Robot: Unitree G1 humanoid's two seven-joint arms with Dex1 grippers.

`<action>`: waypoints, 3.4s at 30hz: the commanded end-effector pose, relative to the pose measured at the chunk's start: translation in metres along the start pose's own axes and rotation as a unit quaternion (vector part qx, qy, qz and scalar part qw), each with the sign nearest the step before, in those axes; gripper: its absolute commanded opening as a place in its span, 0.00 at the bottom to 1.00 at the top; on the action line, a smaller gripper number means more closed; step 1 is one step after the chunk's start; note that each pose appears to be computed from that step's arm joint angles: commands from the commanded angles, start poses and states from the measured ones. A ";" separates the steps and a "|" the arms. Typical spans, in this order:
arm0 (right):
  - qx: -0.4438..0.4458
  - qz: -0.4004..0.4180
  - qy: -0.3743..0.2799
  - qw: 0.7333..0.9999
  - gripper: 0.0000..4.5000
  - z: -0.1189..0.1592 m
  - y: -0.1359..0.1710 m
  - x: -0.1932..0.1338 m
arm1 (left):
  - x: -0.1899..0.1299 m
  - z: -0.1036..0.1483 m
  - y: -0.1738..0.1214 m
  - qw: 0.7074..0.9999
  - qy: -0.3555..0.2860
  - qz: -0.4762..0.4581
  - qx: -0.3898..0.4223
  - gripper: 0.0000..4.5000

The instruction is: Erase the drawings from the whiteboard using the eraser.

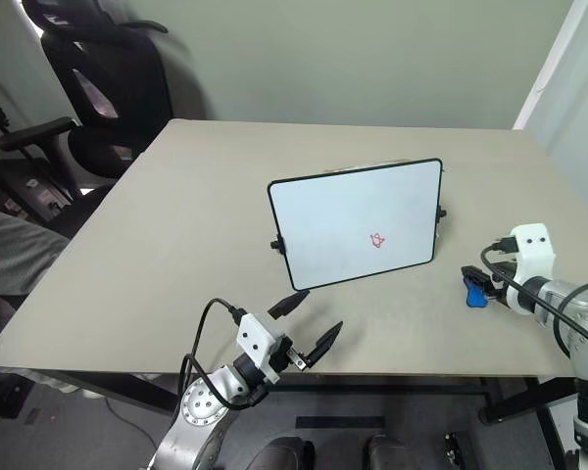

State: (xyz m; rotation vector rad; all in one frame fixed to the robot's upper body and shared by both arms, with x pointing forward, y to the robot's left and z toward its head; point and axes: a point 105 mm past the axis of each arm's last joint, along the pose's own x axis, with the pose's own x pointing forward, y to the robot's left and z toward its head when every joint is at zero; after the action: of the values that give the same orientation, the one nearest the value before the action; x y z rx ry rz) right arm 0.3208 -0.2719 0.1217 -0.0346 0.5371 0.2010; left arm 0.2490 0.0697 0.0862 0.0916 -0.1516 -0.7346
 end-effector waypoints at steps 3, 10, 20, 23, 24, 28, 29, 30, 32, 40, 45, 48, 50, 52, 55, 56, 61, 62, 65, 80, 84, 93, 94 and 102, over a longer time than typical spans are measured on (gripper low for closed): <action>0.012 -0.016 0.065 0.998 0.79 -0.014 -0.012 0.012 | 0.002 0.015 -0.003 1.000 -0.028 0.004 0.012 1.00; 0.009 -0.022 0.080 0.997 0.79 -0.017 -0.019 0.016 | 0.000 0.016 -0.005 0.999 -0.029 0.008 0.010 1.00; 0.002 -0.013 0.082 0.997 0.37 -0.018 -0.014 0.016 | 0.000 0.018 -0.003 0.999 -0.033 0.013 0.016 1.00; 0.000 -0.012 0.078 0.997 0.37 -0.016 -0.015 0.012 | 0.000 0.020 -0.001 0.999 -0.036 0.015 0.018 1.00; 0.001 -0.013 0.078 0.997 0.37 -0.016 -0.015 0.012 | 0.001 0.021 0.000 0.999 -0.037 0.015 0.019 1.00; 0.001 -0.013 0.065 0.998 0.37 -0.012 -0.013 0.010 | 0.002 0.022 0.002 0.999 -0.040 0.016 0.020 1.00; 0.000 -0.011 0.063 0.998 0.37 -0.011 -0.012 0.010 | 0.002 0.023 0.003 0.999 -0.042 0.017 0.020 1.00; -0.001 -0.010 0.062 0.998 0.37 -0.010 -0.010 0.010 | 0.002 0.023 0.003 0.999 -0.043 0.017 0.020 1.00; -0.003 -0.008 0.059 0.998 0.37 -0.009 -0.009 0.011 | 0.002 0.025 0.006 0.999 -0.045 0.018 0.020 1.00; -0.004 -0.010 0.050 0.999 0.25 -0.007 -0.006 0.010 | 0.000 0.028 0.007 0.999 -0.046 0.013 0.024 1.00; -0.017 -0.013 0.031 0.999 0.25 0.002 -0.007 0.002 | -0.001 0.028 0.007 0.999 -0.046 0.016 0.023 1.00; -0.038 -0.005 0.006 0.999 0.25 0.014 0.002 -0.002 | -0.002 0.030 0.008 0.998 -0.048 0.018 0.024 1.00; -0.054 0.013 -0.018 0.998 0.25 0.024 0.014 -0.005 | -0.003 0.033 0.009 0.998 -0.053 0.022 0.027 1.00; -0.073 0.028 -0.042 0.996 0.25 0.034 0.026 -0.007 | -0.004 0.036 0.010 0.998 -0.057 0.024 0.028 1.00; -0.097 0.051 -0.070 0.991 0.25 0.043 0.045 -0.008 | -0.005 0.038 0.011 0.997 -0.059 0.026 0.031 1.00; -0.101 0.056 -0.076 0.990 0.25 0.045 0.049 -0.008 | -0.005 0.039 0.012 0.997 -0.060 0.027 0.032 1.00; -0.102 0.078 -0.111 0.986 0.25 0.054 0.065 -0.007 | -0.011 0.057 0.023 0.994 -0.083 0.044 0.054 1.00; -0.102 0.080 -0.112 0.985 0.25 0.054 0.066 -0.007 | -0.012 0.058 0.024 0.994 -0.083 0.045 0.055 1.00; -0.106 0.084 -0.116 0.984 0.25 0.054 0.069 -0.006 | -0.014 0.059 0.026 0.994 -0.080 0.044 0.053 1.00; -0.084 0.119 -0.102 0.984 0.25 0.049 0.092 0.013 | -0.003 0.037 0.020 0.998 -0.053 0.029 0.032 1.00; -0.083 0.132 -0.088 0.984 0.25 0.047 0.104 0.026 | -0.001 0.034 0.020 0.998 -0.051 0.026 0.032 1.00; -0.104 0.182 -0.093 0.973 0.25 0.064 0.145 0.046 | 0.001 0.031 0.020 0.998 -0.049 0.024 0.030 1.00; -0.106 0.182 -0.094 0.973 0.25 0.066 0.147 0.048 | 0.001 0.031 0.020 0.998 -0.050 0.025 0.030 1.00; -0.117 0.171 -0.065 0.976 0.25 0.055 0.155 0.062 | -0.003 0.034 0.020 0.997 -0.056 0.034 0.031 1.00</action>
State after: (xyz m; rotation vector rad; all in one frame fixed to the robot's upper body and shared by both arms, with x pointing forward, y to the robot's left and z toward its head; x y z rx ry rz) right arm 0.3684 -0.1039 0.1382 -0.1351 0.3995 0.6127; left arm 0.2579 0.0877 0.1100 0.1015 -0.2268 -0.6639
